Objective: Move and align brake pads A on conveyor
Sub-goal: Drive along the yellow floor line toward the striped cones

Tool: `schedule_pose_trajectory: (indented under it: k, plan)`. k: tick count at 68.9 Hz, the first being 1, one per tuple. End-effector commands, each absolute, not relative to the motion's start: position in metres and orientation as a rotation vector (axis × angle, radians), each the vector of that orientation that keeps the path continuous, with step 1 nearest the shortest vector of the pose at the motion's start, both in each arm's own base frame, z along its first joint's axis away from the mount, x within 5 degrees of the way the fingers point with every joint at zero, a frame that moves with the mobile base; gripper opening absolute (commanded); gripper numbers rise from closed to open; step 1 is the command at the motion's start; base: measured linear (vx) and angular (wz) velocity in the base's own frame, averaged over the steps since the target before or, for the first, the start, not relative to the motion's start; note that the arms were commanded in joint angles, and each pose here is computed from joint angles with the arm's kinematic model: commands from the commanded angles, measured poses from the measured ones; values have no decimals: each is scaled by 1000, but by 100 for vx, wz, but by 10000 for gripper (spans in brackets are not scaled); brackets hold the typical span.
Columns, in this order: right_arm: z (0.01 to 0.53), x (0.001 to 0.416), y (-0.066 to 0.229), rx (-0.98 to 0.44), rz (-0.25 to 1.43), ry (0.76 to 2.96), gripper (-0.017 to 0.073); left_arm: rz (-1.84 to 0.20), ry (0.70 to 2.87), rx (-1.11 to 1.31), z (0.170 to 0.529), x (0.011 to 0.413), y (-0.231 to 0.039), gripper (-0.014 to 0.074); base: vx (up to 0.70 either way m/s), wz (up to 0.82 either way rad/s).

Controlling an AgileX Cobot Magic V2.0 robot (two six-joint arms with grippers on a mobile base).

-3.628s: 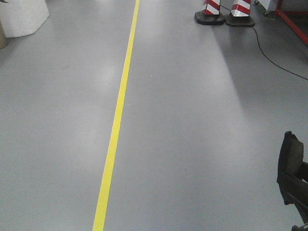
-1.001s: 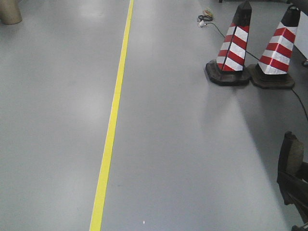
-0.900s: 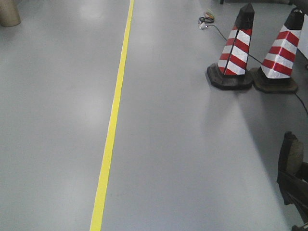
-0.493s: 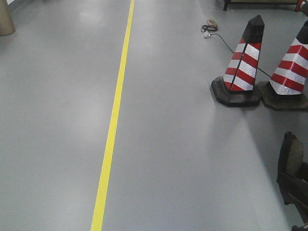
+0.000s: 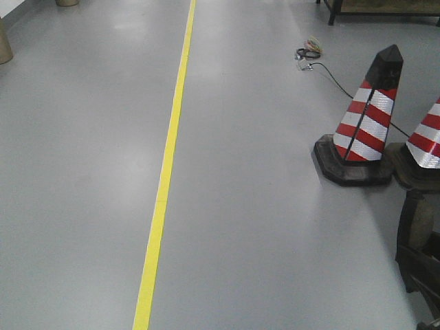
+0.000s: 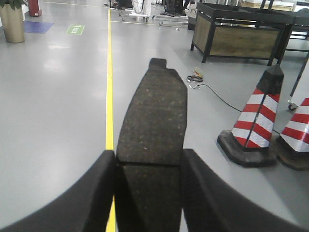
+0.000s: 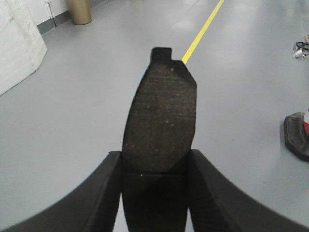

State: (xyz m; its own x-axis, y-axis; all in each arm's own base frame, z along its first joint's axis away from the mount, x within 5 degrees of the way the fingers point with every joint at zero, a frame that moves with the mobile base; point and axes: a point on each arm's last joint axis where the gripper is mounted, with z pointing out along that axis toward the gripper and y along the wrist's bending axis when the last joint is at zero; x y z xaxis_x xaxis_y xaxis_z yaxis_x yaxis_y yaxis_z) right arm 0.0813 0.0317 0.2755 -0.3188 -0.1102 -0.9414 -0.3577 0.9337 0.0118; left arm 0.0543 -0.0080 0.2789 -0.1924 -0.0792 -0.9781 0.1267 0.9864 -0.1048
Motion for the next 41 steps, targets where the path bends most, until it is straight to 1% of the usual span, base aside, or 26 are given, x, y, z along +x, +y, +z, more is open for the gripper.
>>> schedule_pose_trajectory:
  k: [1,41]
  plan:
    - [293,83,34,-337,276,1773,55,-202,1632,30,297,55,-8,99,52,3]
    - [293,83,34,-337,276,1773,55,-202,1632,30,297,55,-8,99,48,0]
